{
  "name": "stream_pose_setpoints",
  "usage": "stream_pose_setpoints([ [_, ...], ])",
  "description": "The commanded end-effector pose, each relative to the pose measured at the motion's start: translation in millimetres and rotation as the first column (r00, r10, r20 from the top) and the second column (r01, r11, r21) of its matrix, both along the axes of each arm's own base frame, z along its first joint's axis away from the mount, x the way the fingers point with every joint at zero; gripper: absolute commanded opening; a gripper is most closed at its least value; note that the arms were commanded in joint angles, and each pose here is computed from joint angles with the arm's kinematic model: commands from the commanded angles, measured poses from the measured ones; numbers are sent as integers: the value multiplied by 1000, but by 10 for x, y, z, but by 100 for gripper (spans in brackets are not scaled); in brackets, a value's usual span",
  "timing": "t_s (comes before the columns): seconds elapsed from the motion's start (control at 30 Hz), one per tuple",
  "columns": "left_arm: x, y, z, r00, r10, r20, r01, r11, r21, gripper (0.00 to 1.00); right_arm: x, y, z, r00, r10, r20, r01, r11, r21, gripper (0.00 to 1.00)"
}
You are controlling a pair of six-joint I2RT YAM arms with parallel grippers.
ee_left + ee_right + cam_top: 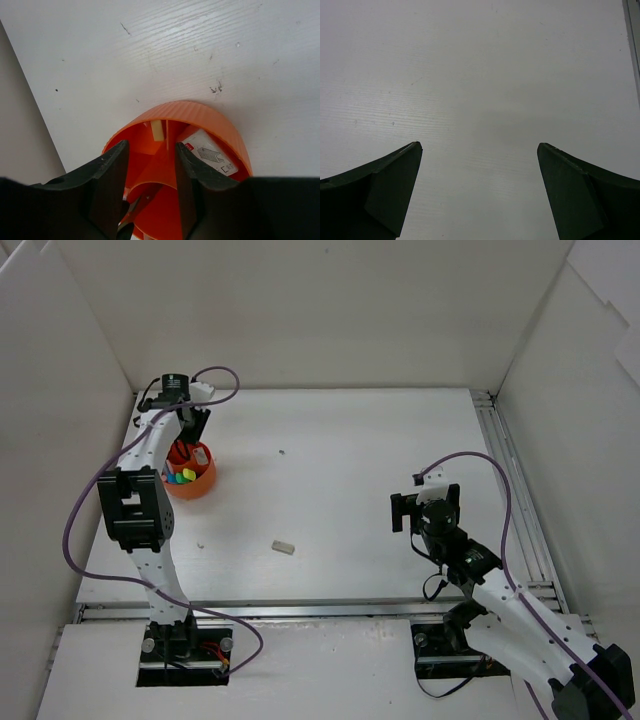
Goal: Sort the stationery into containers
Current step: Place the stationery in the storage box, then pick up the stationery from the center of the board.
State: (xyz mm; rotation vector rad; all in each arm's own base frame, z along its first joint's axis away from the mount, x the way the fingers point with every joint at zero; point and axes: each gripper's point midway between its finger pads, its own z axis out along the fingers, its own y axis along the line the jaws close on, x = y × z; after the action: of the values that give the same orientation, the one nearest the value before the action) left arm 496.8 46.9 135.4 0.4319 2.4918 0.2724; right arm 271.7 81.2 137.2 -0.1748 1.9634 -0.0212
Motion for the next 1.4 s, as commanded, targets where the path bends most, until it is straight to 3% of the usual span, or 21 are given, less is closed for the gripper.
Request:
stream_pose_setpoints([
  [0.0, 24, -63, 756, 985, -8, 172, 16, 999, -48, 37, 111, 48, 238, 997, -4, 81, 0, 999, 43, 98],
  [0.2, -71, -473, 1375, 946, -103, 306, 147, 981, -123, 51, 105, 87, 272, 996, 17, 90, -22, 998, 56, 98],
  [0.27, -227, -820, 1611, 914, -192, 357, 267, 948, -172, 72, 98, 106, 306, 995, 26, 99, -32, 997, 66, 98],
  [0.33, -413, -1138, 1725, 893, -226, 389, 318, 929, -190, 99, 82, 114, 324, 994, 32, 105, -40, 996, 77, 98],
  [0.4, -517, -1327, 1596, 911, -118, 396, 244, 927, -285, 99, 82, 131, 348, 993, 38, 116, -49, 995, 90, 98],
  [0.43, -690, -1520, 1735, 901, -94, 423, 251, 908, -334, 100, 73, 127, 359, 993, 33, 118, -45, 994, 99, 98],
  [0.5, -959, -1731, 1454, 946, -34, 322, 184, 876, -445, 99, 54, 94, 362, 994, 16, 112, -27, 994, 102, 98],
  [0.53, -1107, -1806, 1466, 952, 104, 288, 66, 849, -524, 100, 41, 47, 358, 993, -14, 113, 1, 993, 115, 98],
  [0.57, -1203, -1836, 1360, 957, 156, 246, 4, 837, -547, 99, 37, 23, 355, 993, -31, 116, 17, 992, 122, 98],
  [0.6, -1379, -1680, 1156, 935, 323, 145, -195, 812, -549, 99, 31, -8, 384, 991, -59, 124, 40, 988, 149, 98],
  [0.67, -1630, -1727, 928, 917, 399, 24, -324, 778, -538, 99, 20, -84, 370, 986, -109, 124, 88, 983, 160, 98],
  [0.7, -1857, -1725, 729, 874, 475, -102, -454, 726, -516, 99, 18, -110, 365, 983, -137, 125, 113, 977, 182, 98],
  [0.8, -2288, -1936, 252, 810, 512, -285, -585, 686, -433, 100, 9, -227, 309, 968, -220, 118, 194, 960, 199, 98],
  [0.83, -2369, -2000, 145, 759, 558, -336, -650, 630, -424, 100, -2, -292, 287, 961, -250, 114, 227, 956, 185, 98],
  [1.03, -2550, -2525, -296, 710, 557, -431, -703, 596, -389, 100, -5, -391, 269, 940, -330, 92, 309, 932, 189, 98],
  [1.2, -2616, -2678, -590, 547, 685, -481, -837, 463, -292, 100, -26, -382, 250, 943, -323, 75, 304, 933, 190, 98],
  [1.37, -2488, -2792, -789, 497, 716, -491, -868, 405, -288, 100, -48, -351, 274, 950, -301, 84, 278, 937, 211, 98],
])
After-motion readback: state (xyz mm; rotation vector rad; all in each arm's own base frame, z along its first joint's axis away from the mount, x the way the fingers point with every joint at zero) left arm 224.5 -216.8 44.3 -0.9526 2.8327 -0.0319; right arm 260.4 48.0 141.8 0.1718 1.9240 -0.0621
